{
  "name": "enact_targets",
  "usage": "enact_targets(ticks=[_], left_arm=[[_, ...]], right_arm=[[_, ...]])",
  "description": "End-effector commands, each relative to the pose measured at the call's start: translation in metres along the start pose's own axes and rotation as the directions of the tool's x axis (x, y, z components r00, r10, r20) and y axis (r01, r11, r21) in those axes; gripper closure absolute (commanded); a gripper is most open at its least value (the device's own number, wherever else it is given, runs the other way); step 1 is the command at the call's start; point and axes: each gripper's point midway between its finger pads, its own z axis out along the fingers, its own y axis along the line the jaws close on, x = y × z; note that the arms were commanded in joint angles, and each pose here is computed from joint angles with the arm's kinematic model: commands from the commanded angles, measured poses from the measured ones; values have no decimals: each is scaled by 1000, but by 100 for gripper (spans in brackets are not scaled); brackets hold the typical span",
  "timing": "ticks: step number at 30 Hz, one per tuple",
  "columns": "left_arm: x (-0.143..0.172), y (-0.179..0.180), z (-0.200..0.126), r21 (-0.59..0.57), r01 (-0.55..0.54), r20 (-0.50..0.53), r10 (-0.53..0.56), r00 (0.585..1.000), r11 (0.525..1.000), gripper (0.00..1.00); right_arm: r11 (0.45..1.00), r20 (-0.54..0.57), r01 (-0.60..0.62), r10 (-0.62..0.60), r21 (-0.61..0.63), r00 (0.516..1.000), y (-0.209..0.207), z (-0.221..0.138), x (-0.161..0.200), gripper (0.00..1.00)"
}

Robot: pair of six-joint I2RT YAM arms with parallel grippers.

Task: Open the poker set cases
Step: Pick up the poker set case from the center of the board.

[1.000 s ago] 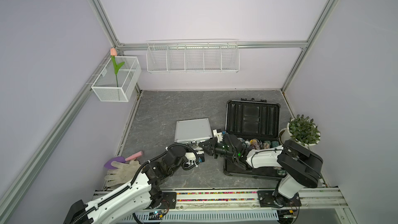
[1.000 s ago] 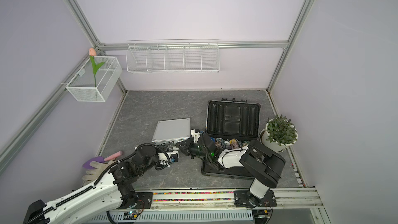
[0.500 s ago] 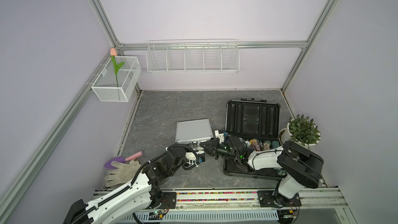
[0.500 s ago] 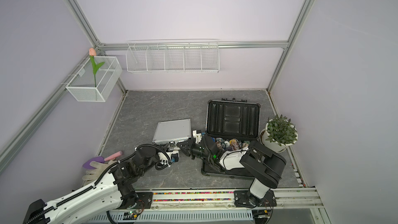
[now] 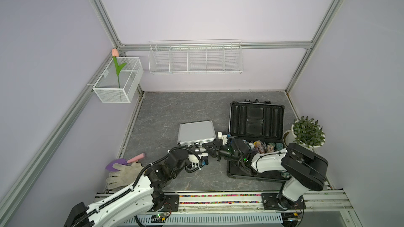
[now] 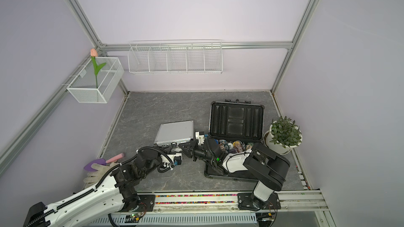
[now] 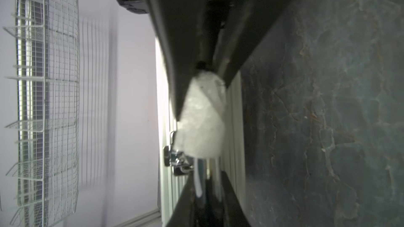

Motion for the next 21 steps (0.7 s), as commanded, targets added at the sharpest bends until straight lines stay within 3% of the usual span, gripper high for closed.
enact_targets(ticks=[1,2,6,11,18,21], left_arm=[[9,10,-1,-47,39,-37,-41,998,998,96],[8,11,-2,-51,45,-33,-46,998,998,100],[4,19,-5,-70,73,-17,-74,997,995,100],[-3,22,-11,-62,95,27,-93,995,994,100],[-8,37,-24,-111,120,70,-112,991,987,100],[-12,44,-30,-130,121,96,-109,989,984,100]], right_arm=[[990,-66,-71,63,-119,996,34,-8,19,93],[991,-61,-71,64,-116,996,32,-9,18,93],[994,-46,-56,52,-97,998,25,-11,16,88],[999,-27,-8,7,-33,1000,11,-16,14,52],[982,-4,174,-174,74,985,3,-33,14,46],[931,-7,340,-342,131,940,9,-45,13,46]])
